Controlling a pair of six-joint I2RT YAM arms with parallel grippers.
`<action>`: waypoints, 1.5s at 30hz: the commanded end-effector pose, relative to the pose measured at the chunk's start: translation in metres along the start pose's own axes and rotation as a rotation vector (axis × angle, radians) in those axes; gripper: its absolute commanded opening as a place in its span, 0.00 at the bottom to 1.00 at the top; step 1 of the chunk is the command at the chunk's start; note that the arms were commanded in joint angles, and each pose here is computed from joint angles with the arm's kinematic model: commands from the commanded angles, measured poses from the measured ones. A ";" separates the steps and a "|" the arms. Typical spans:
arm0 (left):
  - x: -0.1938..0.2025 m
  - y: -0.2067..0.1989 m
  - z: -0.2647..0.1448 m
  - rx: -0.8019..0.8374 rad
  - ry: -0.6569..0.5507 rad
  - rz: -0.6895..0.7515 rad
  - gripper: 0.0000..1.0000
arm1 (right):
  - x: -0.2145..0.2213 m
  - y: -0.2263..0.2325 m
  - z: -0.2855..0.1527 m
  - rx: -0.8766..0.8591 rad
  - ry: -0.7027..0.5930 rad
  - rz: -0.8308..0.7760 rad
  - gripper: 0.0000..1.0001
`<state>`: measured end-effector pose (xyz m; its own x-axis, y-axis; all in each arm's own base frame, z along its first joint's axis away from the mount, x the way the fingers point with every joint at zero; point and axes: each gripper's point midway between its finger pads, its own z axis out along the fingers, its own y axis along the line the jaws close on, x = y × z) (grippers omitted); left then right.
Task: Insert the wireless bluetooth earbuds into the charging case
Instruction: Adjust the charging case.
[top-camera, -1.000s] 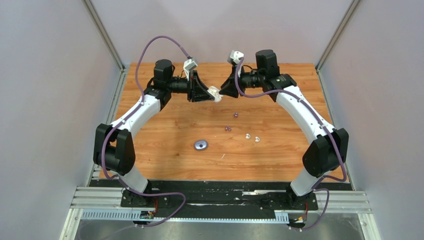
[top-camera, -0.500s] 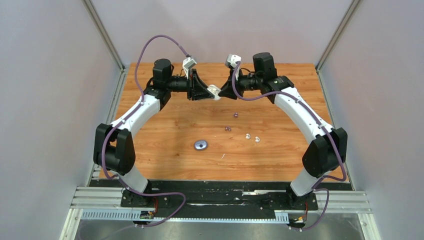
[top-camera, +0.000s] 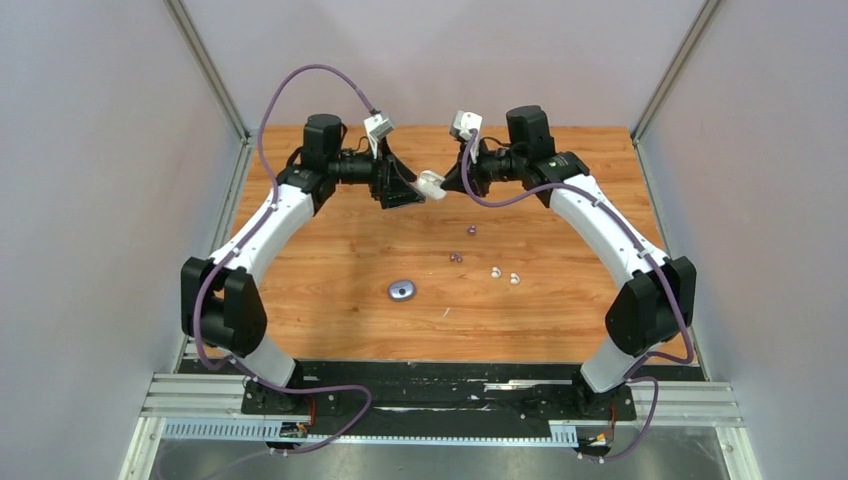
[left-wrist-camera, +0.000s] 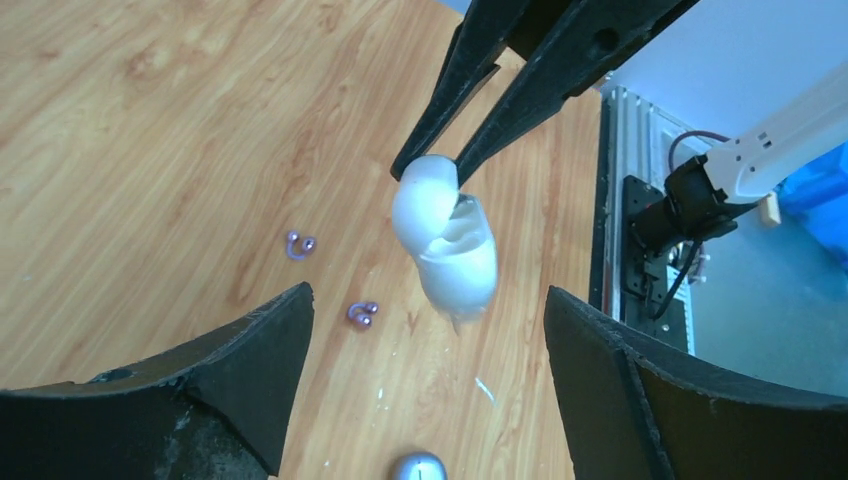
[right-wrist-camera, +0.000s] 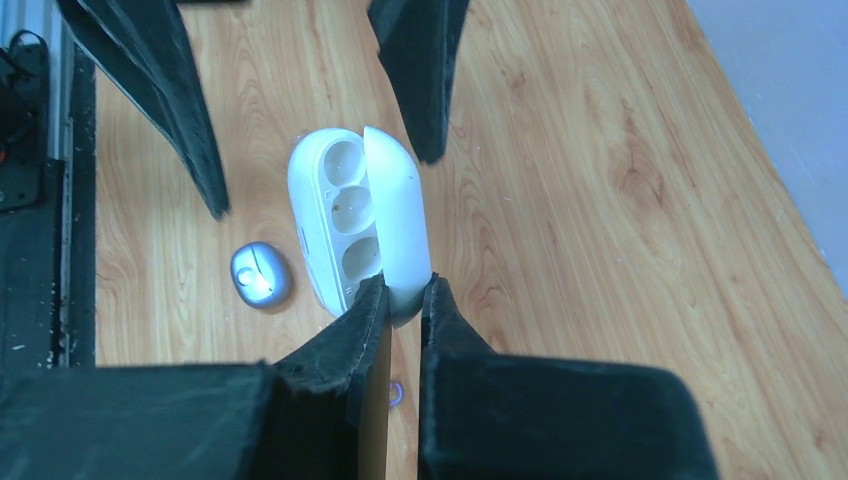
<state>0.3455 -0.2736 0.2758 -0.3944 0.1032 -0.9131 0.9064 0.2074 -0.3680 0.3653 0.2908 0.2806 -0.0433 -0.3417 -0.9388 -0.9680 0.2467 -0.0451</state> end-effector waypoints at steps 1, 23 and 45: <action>-0.053 -0.025 -0.036 -0.091 -0.033 0.204 0.92 | -0.022 0.008 -0.017 0.015 -0.004 -0.155 0.00; -0.045 -0.032 -0.026 0.017 0.168 0.165 0.70 | -0.045 0.030 -0.001 0.001 0.018 -0.287 0.00; -0.029 -0.005 -0.025 -0.187 0.070 0.114 0.88 | -0.045 0.017 0.001 0.085 0.026 -0.227 0.00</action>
<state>0.3474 -0.2513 0.2794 -0.4040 0.2397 -0.8828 0.8770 0.3759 -0.2993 0.3512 0.3058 0.2918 0.1101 -0.4709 -0.8753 -0.9440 0.2260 -0.2403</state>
